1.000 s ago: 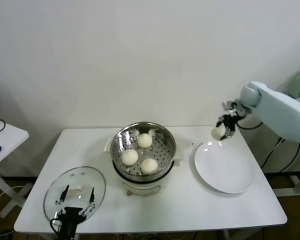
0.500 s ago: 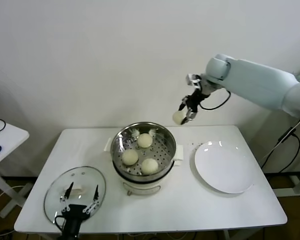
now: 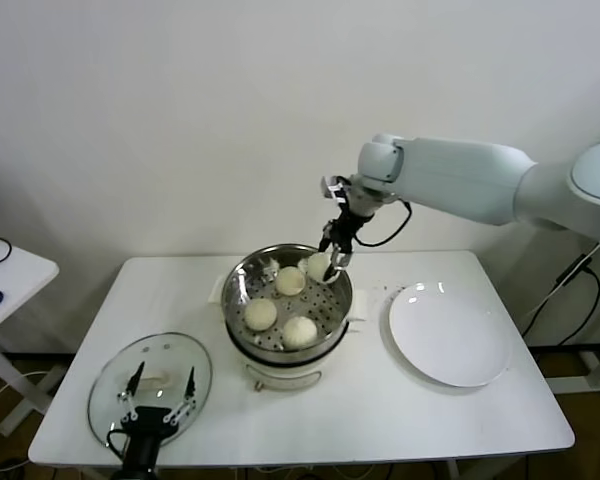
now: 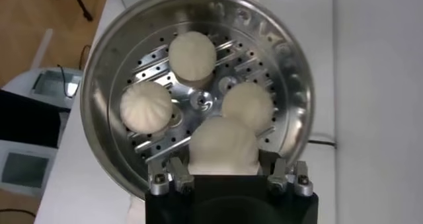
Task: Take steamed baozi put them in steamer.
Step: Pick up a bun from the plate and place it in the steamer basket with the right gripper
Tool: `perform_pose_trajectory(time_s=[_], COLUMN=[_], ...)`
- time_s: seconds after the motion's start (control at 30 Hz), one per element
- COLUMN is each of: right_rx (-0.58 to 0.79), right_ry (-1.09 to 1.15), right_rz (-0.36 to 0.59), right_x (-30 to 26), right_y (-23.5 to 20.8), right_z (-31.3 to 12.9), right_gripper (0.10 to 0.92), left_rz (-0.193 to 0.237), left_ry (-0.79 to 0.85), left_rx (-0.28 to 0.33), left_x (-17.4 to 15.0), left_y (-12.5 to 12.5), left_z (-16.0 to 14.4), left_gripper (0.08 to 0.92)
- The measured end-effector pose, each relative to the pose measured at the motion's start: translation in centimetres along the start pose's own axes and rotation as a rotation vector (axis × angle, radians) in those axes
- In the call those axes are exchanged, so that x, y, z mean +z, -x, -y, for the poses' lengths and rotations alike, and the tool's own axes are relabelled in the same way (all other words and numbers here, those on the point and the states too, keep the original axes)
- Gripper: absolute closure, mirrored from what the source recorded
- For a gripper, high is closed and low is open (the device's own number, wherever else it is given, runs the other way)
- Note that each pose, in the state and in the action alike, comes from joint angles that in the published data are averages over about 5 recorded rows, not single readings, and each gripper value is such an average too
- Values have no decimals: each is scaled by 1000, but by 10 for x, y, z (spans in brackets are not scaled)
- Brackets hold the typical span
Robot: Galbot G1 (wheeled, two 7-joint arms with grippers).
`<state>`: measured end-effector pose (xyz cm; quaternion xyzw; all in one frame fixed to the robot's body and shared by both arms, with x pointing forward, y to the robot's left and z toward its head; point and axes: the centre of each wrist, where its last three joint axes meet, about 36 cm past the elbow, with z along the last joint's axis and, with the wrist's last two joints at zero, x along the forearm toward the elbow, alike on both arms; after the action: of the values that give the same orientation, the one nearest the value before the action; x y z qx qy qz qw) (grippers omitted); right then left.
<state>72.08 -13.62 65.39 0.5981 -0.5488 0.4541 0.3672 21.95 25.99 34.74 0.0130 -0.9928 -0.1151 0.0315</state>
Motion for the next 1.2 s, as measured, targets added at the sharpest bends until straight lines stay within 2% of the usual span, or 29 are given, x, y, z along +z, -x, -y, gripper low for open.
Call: perform_pose_trajectory(time_s=[0.43,1.2], right_rx=[-29,-38], right_ry=[22,-4], right_rz=[-41,-81], right_x=[12,4], right_y=[37,66], right_z=[-6,-1], right_gripper=[333,331], left_rz=[0,0], left_ry=[-15,-27], left_rx=[-16,-17], left_x=[1,3], left_y=[2,5], left_z=[-1,1], left_gripper=[177,177])
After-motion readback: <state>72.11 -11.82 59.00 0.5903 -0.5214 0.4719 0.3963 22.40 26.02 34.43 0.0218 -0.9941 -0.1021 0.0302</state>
